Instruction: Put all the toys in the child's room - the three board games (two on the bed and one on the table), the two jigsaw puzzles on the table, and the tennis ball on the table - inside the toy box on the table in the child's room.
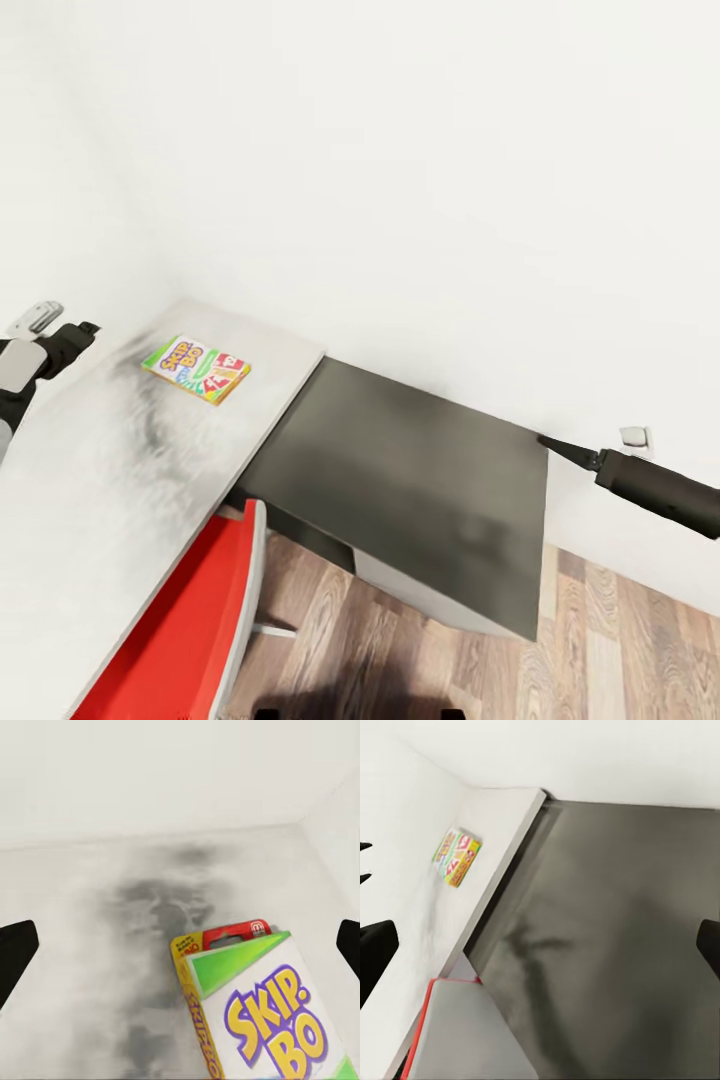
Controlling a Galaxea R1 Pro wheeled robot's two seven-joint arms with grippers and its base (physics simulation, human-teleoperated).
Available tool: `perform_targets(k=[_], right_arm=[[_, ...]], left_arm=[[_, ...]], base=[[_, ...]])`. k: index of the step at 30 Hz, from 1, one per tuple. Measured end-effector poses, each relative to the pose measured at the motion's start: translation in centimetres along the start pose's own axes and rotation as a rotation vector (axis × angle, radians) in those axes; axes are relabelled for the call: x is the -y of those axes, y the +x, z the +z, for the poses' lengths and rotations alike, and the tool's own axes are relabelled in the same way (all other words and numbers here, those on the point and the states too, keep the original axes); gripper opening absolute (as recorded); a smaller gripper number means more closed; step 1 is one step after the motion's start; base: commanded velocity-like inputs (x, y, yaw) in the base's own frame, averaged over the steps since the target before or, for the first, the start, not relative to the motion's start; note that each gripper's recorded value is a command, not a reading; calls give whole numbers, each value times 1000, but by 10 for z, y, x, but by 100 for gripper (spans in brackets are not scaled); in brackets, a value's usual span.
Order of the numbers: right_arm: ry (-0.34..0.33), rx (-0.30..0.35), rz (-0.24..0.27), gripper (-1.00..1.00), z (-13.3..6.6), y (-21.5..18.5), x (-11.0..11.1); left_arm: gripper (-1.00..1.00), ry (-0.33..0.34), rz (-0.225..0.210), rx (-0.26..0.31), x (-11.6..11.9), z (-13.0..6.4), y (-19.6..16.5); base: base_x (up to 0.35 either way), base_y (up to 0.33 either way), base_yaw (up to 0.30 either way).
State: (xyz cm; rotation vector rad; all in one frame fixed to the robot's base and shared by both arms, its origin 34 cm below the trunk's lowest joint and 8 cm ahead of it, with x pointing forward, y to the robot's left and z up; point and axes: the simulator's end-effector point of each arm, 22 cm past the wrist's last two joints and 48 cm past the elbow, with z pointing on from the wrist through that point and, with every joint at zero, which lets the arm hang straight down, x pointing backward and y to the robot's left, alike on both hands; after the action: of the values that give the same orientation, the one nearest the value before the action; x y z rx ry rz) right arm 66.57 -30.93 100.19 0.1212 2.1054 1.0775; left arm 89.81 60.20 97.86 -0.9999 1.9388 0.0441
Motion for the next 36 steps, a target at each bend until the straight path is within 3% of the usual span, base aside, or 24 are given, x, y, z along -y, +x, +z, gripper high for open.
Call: perform_targets(k=[9, 12, 13, 18, 24, 36], right_arm=[[-3, -3, 4, 100, 2, 2, 0], [-5, -3, 8, 100, 3, 4, -1], [-5, -3, 8, 100, 3, 4, -1], [-4, -2, 12, 100, 4, 5, 0], [4, 1, 14, 100, 4, 4, 2], [11, -6, 22, 100, 7, 8, 7]], left_arm=[[100, 20, -10, 10, 19, 2, 7], [100, 54, 7, 7, 47, 1, 13], [100, 53, 8, 7, 48, 1, 13], [100, 127, 44, -13, 108, -4, 35], [100, 209, 55, -25, 172, -17, 47], [100, 232, 62, -42, 192, -16, 62]], base=[[0, 0, 277], [0, 0, 161], [0, 0, 119], [0, 0, 64], [0, 0, 19], [0, 0, 3]])
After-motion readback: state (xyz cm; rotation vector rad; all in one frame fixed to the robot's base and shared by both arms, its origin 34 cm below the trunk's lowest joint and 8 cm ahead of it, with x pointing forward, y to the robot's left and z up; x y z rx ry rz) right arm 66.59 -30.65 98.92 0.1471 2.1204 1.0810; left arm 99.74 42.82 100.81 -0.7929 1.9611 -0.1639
